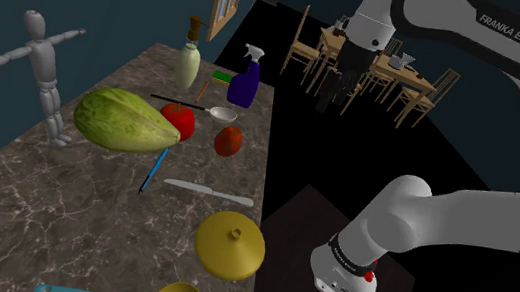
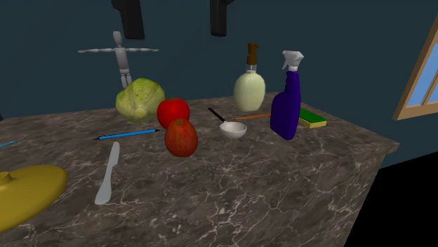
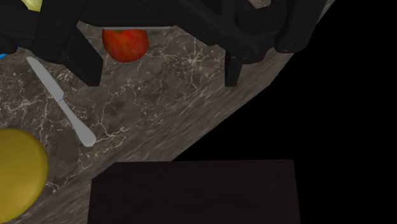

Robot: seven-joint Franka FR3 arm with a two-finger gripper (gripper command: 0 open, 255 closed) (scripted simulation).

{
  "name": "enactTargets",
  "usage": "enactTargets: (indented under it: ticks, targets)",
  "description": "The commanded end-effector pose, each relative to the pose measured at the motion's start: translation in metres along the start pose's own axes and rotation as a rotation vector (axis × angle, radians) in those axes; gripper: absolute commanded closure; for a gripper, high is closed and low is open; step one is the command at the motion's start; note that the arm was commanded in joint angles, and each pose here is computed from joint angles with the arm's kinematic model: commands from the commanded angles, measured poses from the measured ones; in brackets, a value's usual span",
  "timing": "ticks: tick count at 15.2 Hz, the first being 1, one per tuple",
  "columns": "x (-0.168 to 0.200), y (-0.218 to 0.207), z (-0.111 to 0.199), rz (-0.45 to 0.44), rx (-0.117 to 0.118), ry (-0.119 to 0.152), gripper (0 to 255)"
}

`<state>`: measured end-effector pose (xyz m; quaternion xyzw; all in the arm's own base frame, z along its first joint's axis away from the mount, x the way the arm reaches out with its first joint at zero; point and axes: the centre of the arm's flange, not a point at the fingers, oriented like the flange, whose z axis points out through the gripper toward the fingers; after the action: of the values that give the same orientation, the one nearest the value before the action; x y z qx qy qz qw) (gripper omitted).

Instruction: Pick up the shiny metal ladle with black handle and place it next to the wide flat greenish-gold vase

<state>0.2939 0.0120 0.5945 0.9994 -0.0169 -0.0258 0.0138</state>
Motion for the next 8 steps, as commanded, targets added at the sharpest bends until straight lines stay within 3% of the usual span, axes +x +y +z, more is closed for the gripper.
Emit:
enactTargets:
  ticks: [1,8]
  targets:
    - [0.000,0.000,0.000,0.000,0.000,0.000,0]
    - [0.077,0.010,0.044,-0.132,0.028,0.026,0]
